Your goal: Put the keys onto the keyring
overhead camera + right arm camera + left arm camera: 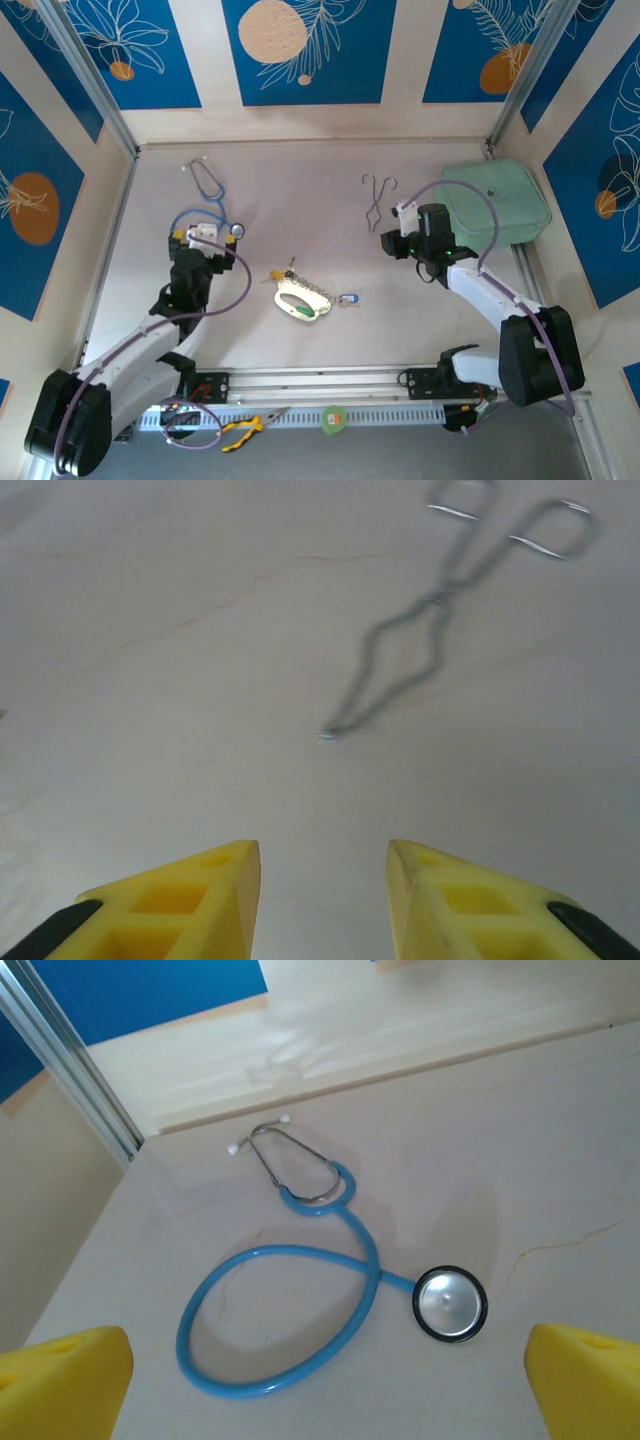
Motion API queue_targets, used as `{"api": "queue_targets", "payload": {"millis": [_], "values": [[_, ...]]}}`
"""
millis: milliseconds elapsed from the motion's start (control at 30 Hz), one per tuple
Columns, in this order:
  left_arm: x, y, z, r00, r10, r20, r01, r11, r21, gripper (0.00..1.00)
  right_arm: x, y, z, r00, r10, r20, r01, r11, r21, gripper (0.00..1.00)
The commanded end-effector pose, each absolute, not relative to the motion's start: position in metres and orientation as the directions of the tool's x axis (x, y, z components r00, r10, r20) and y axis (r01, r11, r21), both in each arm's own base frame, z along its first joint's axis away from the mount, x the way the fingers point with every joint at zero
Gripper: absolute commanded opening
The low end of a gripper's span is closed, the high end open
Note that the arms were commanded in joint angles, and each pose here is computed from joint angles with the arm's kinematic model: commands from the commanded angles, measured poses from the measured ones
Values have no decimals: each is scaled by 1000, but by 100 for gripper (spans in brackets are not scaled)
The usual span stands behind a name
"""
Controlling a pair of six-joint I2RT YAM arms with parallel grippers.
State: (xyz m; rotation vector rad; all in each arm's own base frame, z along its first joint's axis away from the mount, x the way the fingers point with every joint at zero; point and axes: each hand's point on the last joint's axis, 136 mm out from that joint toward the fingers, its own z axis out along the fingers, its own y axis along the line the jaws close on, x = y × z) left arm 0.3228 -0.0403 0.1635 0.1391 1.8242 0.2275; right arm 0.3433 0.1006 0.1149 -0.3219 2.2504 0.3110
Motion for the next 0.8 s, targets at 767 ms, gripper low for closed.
{"api": "queue_targets", "payload": {"millis": [767], "values": [[372, -8, 103, -209, 77, -975, -62, 994, 91, 100, 394, 37, 95, -382, 68, -922, -197, 968, 153, 40]]}}
